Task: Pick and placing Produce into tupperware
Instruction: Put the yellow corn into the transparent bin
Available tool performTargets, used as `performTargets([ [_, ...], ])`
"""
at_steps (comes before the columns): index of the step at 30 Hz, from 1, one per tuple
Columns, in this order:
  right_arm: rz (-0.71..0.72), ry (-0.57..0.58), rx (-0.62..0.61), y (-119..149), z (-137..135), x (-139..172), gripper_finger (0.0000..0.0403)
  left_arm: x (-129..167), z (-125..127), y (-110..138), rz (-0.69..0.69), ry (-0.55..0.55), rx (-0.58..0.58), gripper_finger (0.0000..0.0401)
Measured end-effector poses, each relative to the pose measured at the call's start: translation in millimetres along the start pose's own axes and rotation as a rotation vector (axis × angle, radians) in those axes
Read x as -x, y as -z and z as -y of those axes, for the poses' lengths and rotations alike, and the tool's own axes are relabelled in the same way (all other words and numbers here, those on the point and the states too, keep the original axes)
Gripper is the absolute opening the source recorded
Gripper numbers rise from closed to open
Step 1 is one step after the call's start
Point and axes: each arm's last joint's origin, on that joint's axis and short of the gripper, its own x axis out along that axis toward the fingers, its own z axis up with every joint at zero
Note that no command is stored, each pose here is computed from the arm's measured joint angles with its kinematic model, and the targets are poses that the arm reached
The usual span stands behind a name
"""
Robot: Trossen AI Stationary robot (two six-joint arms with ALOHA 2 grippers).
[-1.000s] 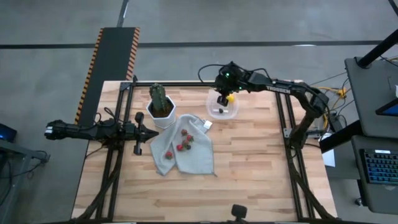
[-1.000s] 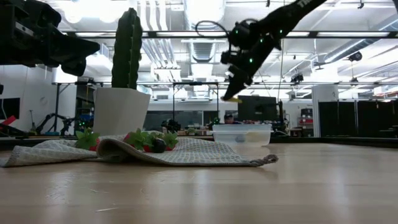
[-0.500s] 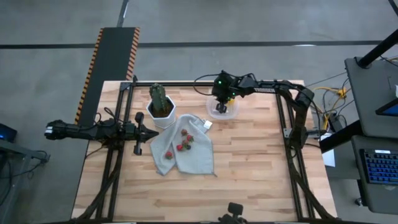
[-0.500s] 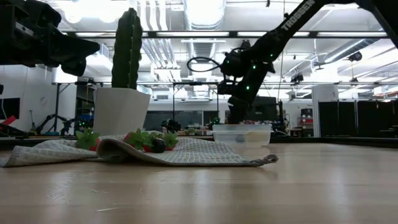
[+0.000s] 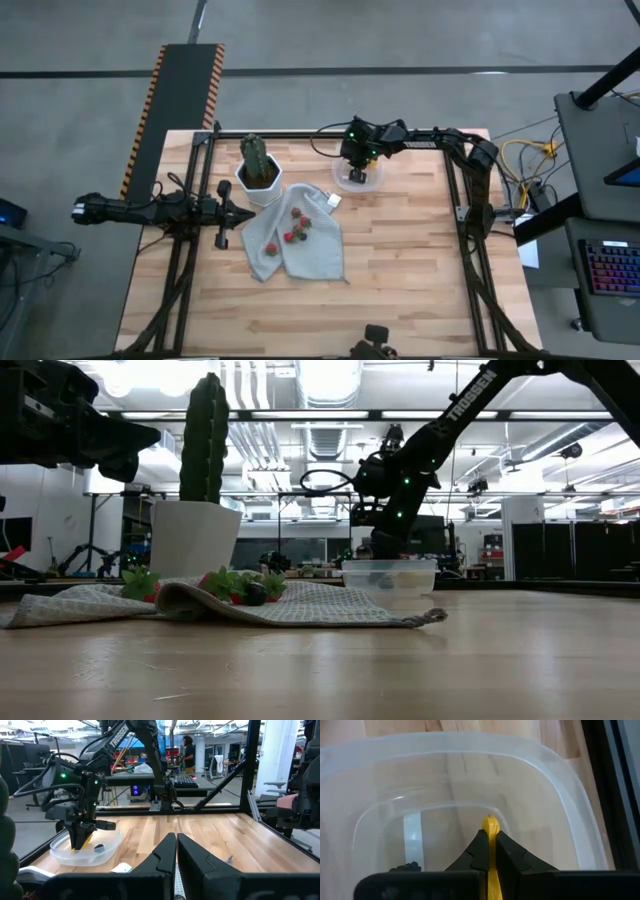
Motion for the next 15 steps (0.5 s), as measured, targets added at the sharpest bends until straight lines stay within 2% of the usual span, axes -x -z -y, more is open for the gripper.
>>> performTargets([
  [15, 0.008, 0.003, -0.019, -1.4, 0.4, 3.1, 0.0086, 0.0, 0.0, 0.0, 0.0, 0.0, 0.002, 0.0],
])
